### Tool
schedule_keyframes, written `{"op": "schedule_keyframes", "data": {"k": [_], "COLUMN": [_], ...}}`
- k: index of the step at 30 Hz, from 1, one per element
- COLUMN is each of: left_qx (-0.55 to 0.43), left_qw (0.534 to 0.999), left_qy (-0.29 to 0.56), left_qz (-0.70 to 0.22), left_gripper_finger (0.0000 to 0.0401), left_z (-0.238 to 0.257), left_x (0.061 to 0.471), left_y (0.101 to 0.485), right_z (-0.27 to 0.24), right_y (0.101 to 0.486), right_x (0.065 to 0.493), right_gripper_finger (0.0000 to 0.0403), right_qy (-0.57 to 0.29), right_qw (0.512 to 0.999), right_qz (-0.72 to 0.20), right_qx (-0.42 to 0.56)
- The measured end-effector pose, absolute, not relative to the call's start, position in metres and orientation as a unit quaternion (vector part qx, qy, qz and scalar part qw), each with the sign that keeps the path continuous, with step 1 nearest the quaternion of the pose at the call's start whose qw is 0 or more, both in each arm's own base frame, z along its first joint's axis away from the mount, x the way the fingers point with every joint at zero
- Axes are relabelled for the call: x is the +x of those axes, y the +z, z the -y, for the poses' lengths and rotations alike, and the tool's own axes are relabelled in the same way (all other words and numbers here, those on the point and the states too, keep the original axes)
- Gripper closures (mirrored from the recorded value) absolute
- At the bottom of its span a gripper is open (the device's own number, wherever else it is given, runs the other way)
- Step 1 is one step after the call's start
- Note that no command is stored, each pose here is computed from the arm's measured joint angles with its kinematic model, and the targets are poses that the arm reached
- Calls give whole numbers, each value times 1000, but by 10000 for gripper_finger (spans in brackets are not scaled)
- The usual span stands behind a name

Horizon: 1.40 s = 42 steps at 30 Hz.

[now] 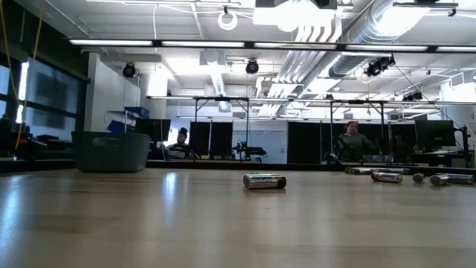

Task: Sort batteries
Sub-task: Put the black battery into the blue bin

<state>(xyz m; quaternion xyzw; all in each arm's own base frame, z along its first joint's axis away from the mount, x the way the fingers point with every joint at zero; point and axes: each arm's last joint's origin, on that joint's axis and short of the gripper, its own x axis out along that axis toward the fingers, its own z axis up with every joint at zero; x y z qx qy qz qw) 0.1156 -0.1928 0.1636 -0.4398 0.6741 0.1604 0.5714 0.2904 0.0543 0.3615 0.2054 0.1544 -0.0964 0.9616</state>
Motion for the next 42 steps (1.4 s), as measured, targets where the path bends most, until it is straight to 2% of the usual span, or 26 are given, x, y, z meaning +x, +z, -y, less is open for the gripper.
{"op": "schedule_keyframes", "data": {"k": [4, 8, 12, 16, 21, 26, 37, 42], "left_qx": [-323, -190, -94, -21, 35, 65, 74, 41], "left_qw": [664, 713, 732, 747, 745, 742, 741, 743], "left_qy": [-33, -177, -261, -306, -333, -321, -293, -255], "left_qz": [-674, -651, -623, -590, -577, -585, -599, -617], "left_gripper_finger": [274, 274, 274, 274, 274, 274, 277, 300], "left_z": [204, 209, 209, 208, 210, 212, 217, 218], "left_x": [114, 110, 109, 110, 111, 113, 117, 118], "left_y": [168, 169, 169, 169, 163, 151, 134, 130], "right_z": [-54, -54, -54, -54, -54, -54, -54, -54], "right_y": [362, 361, 361, 361, 361, 361, 361, 361], "right_x": [290, 290, 290, 290, 290, 290, 290, 290], "right_gripper_finger": [238, 238, 238, 238, 238, 238, 238, 238], "right_qy": [-96, -97, -98, -100, -101, -101, -101, -101], "right_qw": [962, 962, 959, 957, 956, 956, 956, 956], "right_qz": [-154, -154, -153, -152, -152, -152, -152, -152], "right_qx": [205, 206, 216, 226, 229, 229, 229, 229]}}
